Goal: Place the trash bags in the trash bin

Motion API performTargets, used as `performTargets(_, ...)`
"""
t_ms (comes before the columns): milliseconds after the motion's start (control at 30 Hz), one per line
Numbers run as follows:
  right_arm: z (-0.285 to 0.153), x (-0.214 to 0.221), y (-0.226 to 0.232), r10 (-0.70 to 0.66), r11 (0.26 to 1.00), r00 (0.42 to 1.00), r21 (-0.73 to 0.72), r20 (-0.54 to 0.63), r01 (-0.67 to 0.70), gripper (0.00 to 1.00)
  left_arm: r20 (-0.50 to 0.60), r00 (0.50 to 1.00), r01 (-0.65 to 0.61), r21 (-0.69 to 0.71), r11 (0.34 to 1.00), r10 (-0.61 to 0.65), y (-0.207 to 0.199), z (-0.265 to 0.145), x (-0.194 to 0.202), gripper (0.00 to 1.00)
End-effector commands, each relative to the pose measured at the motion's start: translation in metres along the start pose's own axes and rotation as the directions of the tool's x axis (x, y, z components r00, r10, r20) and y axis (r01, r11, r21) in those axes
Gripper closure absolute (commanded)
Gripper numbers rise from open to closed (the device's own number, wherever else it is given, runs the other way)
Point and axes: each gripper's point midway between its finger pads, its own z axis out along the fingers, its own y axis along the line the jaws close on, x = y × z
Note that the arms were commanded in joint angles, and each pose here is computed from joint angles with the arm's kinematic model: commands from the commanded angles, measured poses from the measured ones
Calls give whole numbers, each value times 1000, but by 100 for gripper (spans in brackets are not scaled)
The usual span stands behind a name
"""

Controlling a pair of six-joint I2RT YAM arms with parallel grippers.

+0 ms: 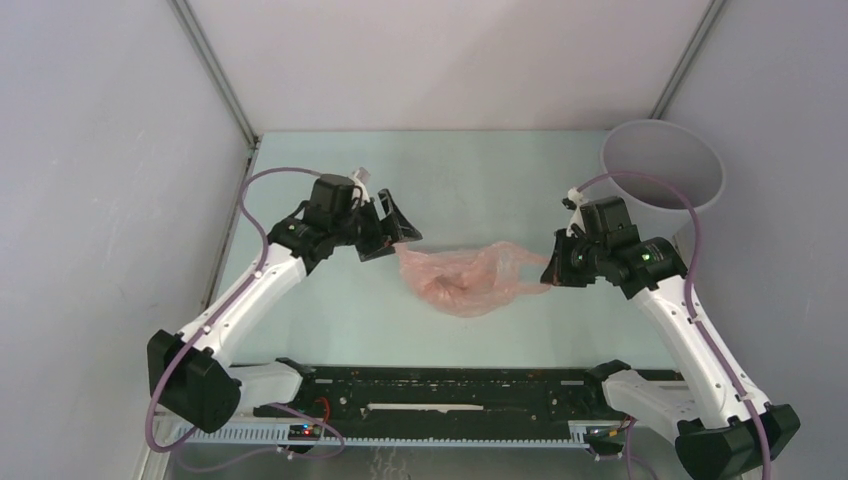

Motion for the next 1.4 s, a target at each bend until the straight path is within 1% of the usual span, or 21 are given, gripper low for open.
performTargets(0, -4, 5, -31, -3, 988, 1000, 155, -9, 5, 100, -8, 980, -197, -83, 977, 197, 9, -17, -7, 16)
performTargets(100, -2, 6, -29, 8, 991, 1000, 136, -10, -7, 100, -60, 963, -266, -114, 957, 261, 23, -16, -1, 14)
performTargets(233, 1, 5, -30, 43, 991, 999, 127, -22, -40, 100, -77, 934, -357, -126, 926, 349, 30, -21, 0, 14)
performTargets(333, 2, 3, -30, 48, 992, 999, 117, -22, -45, 100, -117, 904, -421, -63, 905, 412, 25, -24, 11, 15)
performTargets(400, 2, 1, -27, 47, 994, 999, 101, -14, -45, 100, -156, 876, -463, -11, 886, 456, 20, -25, 23, 13)
performTargets(467, 2, -1, -23, 48, 996, 999, 78, -7, -48, 100, -202, 862, -463, 58, 884, 465, 13, -24, 38, 7)
performTargets(500, 2, -2, -21, 48, 997, 999, 67, -3, -48, 100, -228, 861, -452, 68, 889, 455, 14, -23, 45, 6)
performTargets(567, 1, -3, -19, 51, 997, 999, 56, 4, -51, 100, -268, 863, -431, 48, 901, 427, 23, -19, 58, 6)
performTargets(633, 0, -4, -18, 54, 997, 999, 53, 10, -54, 100, -303, 877, -397, -17, 918, 373, 42, -13, 66, 6)
performTargets(733, -1, -4, -16, 60, 997, 998, 41, 15, -60, 100, -366, 888, -326, -74, 942, 279, 61, -2, 84, 9)
performTargets(800, -1, -6, -14, 61, 998, 998, 31, 20, -62, 100, -407, 876, -317, -80, 945, 259, 64, 3, 96, 11)
performTargets(867, -1, -6, -13, 63, 998, 998, 28, 24, -64, 100, -418, 862, -336, -49, 940, 287, 57, 9, 105, 16)
performTargets(933, 0, -7, -11, 65, 998, 998, 18, 25, -66, 100, -419, 841, -360, 40, 932, 343, 35, 13, 119, 23)
performTargets(967, -1, -8, -10, 65, 998, 998, 12, 27, -65, 100, -412, 831, -377, 78, 923, 374, 25, 15, 124, 25)
performTargets(1000, -1, -8, -9, 65, 998, 998, 9, 27, -65, 100, -402, 826, -394, 90, 915, 395, 19, 19, 126, 24)
performTargets(1067, -1, -8, -8, 67, 998, 997, 1, 30, -67, 100, -390, 834, -410, 35, 911, 390, 22, 30, 124, 14)
performTargets(1167, -3, -8, -6, 69, 998, 997, -10, 35, -69, 100, -430, 861, -383, -195, 903, 272, 57, 51, 117, 11)
performTargets(1200, -4, -9, -5, 68, 998, 997, -13, 39, -67, 100, -445, 863, -372, -241, 897, 238, 62, 57, 116, 9)
performTargets(1300, -6, -8, -6, 68, 998, 997, -10, 47, -67, 100, -445, 868, -356, -247, 901, 221, 57, 82, 111, 4)
performTargets(1333, -7, -8, -6, 67, 998, 997, -10, 49, -67, 100, -433, 870, -364, -241, 900, 235, 55, 93, 105, 9)
performTargets(1367, -7, -9, -5, 67, 998, 996, -14, 50, -66, 100, -426, 871, -369, -239, 898, 245, 55, 102, 98, 24)
